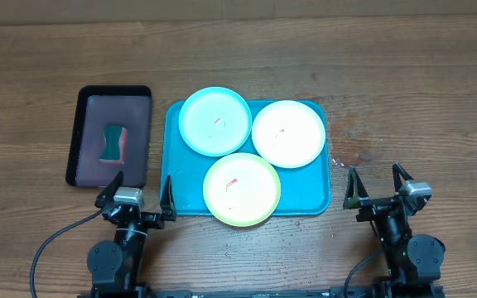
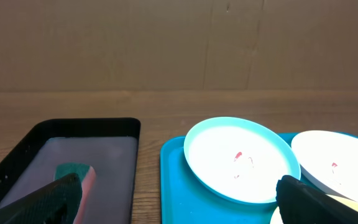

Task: Clean dirty plates on tray and stack at the side

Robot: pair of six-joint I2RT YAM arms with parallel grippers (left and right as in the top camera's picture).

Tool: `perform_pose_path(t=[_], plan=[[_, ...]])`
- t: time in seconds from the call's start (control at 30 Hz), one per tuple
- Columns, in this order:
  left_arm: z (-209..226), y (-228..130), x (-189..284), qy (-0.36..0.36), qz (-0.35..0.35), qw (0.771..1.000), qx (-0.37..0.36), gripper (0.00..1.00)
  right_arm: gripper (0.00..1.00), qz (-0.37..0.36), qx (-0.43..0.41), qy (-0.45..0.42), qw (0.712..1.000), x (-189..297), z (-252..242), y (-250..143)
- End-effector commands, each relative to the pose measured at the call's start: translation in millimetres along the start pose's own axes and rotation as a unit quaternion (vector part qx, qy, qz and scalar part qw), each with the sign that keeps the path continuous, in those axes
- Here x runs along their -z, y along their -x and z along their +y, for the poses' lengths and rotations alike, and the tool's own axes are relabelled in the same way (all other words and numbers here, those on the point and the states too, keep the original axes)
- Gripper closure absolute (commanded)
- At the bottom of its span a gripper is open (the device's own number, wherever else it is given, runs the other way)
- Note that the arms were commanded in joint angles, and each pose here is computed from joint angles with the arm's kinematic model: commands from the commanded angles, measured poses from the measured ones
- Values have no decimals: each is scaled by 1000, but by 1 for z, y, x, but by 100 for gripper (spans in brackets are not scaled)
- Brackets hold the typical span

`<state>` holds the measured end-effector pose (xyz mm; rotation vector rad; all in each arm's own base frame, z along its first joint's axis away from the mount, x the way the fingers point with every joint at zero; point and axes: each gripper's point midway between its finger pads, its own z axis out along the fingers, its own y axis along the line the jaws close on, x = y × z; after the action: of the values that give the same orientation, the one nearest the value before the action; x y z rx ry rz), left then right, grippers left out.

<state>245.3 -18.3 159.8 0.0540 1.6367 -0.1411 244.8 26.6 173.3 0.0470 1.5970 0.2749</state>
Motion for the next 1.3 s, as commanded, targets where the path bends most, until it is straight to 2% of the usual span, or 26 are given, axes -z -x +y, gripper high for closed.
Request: perform_pose_path(t=[0.0,0.63,0.77,0.87,1.0,1.27], plan=[[-3,0,0,-7,-2,1000,-4,0,0,0,2,1,1000,0,-1,-2],[-1,1,0,-3,-5,1000,6,0,0,-1,2,1,1000,0,0,-2],[5,10,2,16,-14,999,48,0,0,-2,-52,4,999,0,1,0],[6,17,5,21,-10,999,48,0,0,-7,-52,5,999,1,2,8],[5,30,11,25,7,998,50,0,0,-3,-51,4,999,3,5,21],[8,58,3,41,73,995,59,0,0,69,-61,-15,996,-5,9,42]])
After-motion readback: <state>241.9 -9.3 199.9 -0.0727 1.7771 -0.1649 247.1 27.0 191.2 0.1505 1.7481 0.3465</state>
